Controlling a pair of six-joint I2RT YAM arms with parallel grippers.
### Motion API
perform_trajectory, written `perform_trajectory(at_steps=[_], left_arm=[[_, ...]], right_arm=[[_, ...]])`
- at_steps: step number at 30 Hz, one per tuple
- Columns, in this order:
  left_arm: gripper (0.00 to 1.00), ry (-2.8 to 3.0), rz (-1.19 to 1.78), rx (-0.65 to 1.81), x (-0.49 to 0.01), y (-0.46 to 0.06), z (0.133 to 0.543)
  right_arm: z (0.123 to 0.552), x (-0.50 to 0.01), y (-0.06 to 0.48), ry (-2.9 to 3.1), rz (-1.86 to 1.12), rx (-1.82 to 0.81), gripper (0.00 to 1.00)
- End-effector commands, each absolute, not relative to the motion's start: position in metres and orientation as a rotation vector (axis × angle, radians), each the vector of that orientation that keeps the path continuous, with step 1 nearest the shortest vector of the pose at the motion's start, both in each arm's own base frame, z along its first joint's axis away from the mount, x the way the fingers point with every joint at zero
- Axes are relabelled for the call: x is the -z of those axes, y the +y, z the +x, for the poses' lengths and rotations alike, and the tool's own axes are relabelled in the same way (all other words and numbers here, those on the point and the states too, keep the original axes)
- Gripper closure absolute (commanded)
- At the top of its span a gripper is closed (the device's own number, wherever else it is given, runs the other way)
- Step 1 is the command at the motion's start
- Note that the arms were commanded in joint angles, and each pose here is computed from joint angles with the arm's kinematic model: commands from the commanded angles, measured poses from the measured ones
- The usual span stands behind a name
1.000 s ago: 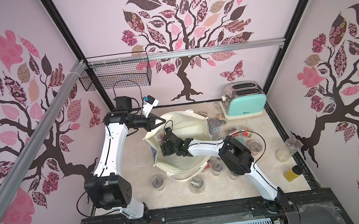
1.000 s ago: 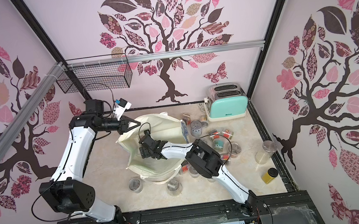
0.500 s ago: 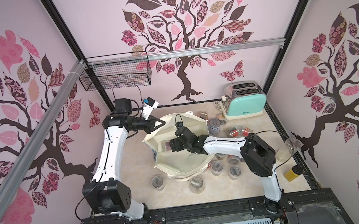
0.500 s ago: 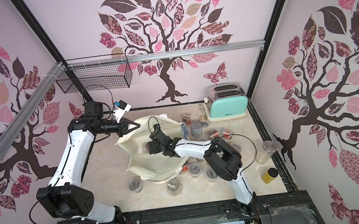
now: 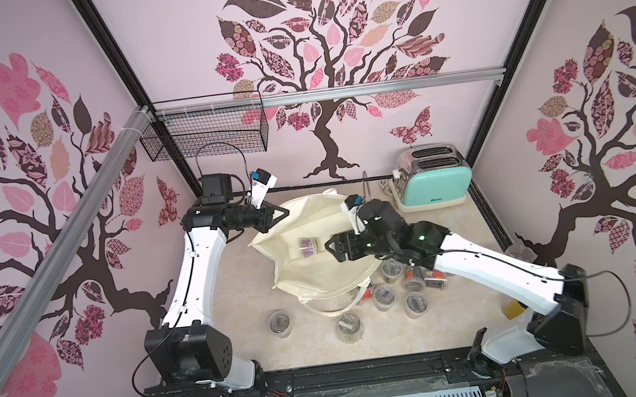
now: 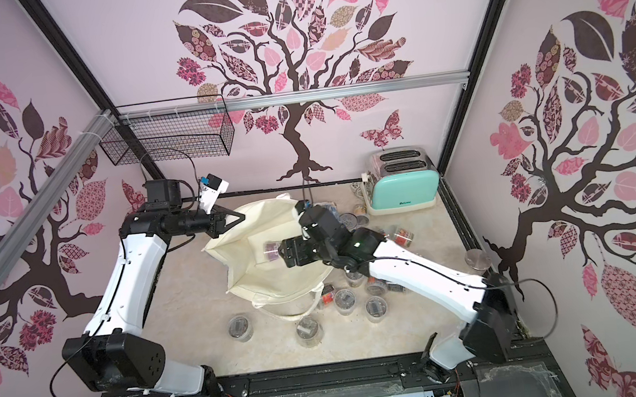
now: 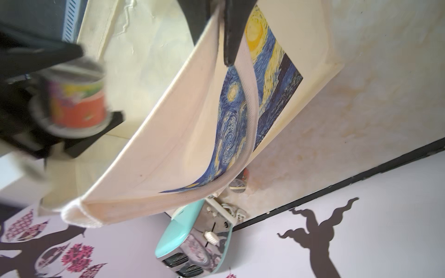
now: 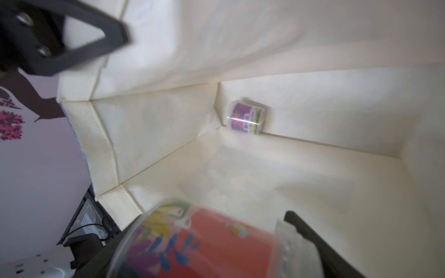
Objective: Take out the seed jars from the canvas bag
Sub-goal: Pick up the seed jar from the canvas bag, then place the seed jar at the center of the board.
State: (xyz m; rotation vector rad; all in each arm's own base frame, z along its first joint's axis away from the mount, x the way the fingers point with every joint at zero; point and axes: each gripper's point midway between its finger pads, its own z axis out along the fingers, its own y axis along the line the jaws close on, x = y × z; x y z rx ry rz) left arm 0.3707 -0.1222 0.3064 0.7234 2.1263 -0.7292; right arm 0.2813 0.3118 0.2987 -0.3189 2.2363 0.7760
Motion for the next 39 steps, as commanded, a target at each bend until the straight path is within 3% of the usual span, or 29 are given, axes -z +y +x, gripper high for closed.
perform_trajectory(at_steps=[1,6,10,15,21,32,39], left_arm=[[1.0,2.169,0.643,0.661,-0.303,-0.11,0.377],[1.0,2.183,0.601,0.648,-0.305,-0.107,0.386],[1.0,2.202,0.555,0.591,-0.307,-0.099,0.392],[1.0,2.23,0.493,0.517,-0.305,-0.088,0.397],[1.0,2.249,0.438,0.485,-0.303,-0.082,0.404],[1.0,2.25,0.467,0.506,-0.302,-0.085,0.4],[1.0,2.255,0.478,0.543,-0.298,-0.089,0.399]], right_arm=[[0.262,-0.329,0.255,2.228,-0.267,-0.7,0.3],[0.254,-0.343,0.223,2.214,-0.201,-0.612,0.29],[0.264,-0.319,0.182,2.297,-0.026,-0.435,0.28],[0.276,-0.282,0.152,2.352,0.11,-0.416,0.29],[0.3,-0.22,0.164,2.442,0.089,-0.383,0.28],[0.394,-0.151,0.173,2.399,0.022,-0.282,0.25],[0.416,-0.106,0.179,2.429,0.022,-0.285,0.24]])
